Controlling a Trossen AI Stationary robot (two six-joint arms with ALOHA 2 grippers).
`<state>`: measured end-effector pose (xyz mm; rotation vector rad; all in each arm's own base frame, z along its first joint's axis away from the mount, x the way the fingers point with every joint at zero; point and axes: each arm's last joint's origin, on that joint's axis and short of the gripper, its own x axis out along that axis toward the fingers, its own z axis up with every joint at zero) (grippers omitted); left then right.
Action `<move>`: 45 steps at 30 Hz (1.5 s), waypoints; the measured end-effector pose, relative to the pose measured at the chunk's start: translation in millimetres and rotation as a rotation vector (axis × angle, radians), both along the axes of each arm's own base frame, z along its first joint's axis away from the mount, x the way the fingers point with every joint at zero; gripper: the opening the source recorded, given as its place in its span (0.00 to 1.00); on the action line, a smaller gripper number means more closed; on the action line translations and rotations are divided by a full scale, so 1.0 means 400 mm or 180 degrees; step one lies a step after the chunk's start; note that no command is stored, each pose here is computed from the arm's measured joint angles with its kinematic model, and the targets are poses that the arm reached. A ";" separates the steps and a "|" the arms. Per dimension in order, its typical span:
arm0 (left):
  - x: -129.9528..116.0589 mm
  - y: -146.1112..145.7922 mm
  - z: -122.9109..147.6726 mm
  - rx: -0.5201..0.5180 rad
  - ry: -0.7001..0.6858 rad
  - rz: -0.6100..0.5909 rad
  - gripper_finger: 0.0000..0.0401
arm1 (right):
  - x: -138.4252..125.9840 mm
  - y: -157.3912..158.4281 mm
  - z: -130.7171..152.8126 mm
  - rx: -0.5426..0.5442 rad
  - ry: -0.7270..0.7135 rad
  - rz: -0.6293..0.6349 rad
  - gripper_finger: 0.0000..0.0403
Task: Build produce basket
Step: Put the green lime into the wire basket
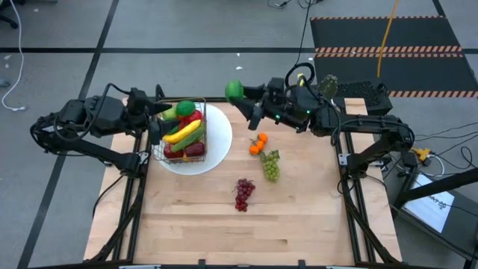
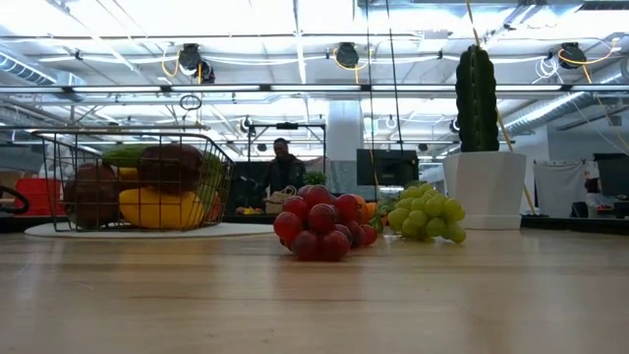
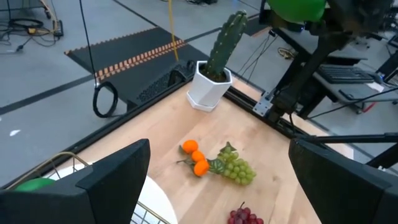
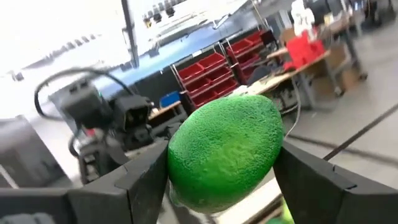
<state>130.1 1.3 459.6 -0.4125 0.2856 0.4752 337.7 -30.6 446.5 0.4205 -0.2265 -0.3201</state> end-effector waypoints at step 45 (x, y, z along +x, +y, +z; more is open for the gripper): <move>0.000 -0.002 -0.002 -0.0044 0.0019 -0.0096 0.95 | 0.019 -0.011 -0.116 0.1464 -0.0297 0.0193 0.65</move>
